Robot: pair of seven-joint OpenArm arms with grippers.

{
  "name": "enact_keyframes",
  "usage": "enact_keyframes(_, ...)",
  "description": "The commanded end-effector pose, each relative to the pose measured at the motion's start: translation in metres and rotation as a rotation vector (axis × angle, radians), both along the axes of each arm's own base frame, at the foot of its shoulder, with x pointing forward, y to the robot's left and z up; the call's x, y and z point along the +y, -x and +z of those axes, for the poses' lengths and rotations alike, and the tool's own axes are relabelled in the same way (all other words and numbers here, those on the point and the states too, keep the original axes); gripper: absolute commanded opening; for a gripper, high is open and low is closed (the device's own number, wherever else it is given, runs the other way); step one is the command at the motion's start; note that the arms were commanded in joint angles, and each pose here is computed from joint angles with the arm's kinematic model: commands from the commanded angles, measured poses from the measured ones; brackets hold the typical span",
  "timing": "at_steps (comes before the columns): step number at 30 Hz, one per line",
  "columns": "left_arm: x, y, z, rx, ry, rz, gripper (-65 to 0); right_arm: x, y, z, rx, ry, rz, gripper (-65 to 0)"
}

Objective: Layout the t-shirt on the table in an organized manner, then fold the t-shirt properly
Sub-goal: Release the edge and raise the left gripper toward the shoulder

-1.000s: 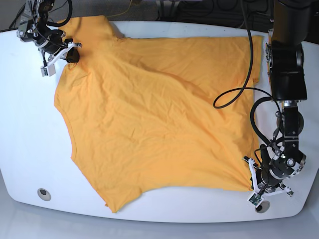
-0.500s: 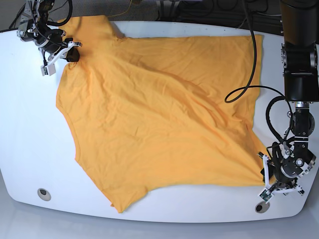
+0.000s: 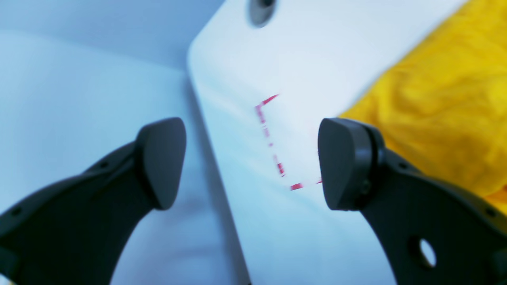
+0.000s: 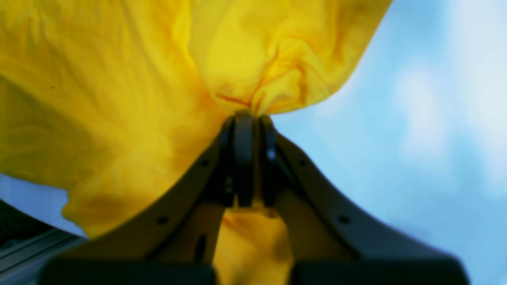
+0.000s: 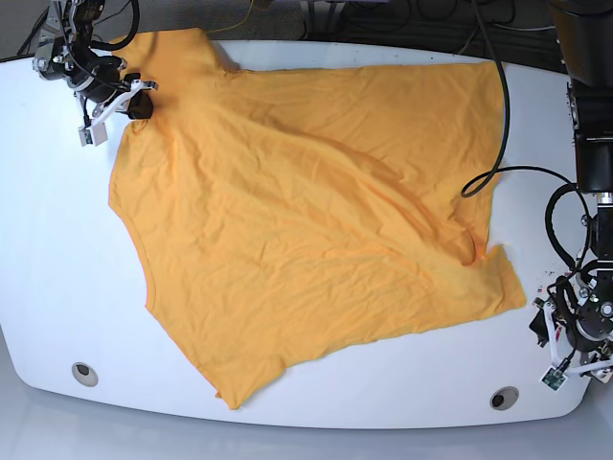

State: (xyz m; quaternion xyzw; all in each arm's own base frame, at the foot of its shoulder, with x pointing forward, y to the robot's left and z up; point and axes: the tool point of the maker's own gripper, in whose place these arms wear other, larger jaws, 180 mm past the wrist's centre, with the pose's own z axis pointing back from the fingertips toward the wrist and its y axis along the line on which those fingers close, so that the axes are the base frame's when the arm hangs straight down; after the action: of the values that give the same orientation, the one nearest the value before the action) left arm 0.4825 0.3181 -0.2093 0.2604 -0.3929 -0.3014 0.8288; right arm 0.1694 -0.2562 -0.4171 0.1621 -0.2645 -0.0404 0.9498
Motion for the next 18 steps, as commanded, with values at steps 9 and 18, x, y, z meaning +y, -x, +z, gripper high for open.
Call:
enact_keyframes(9,-0.003,0.028,0.056,-0.118,-0.059,-0.018,-15.3,-0.005,-0.009,0.011,-0.041,0.011,0.005,-64.4)
enact_keyframes(18,-0.040,0.102,0.000,0.020,-0.072,-0.024,-15.3,-0.006,-0.013,0.014,-0.053,0.014,0.005,-64.4)
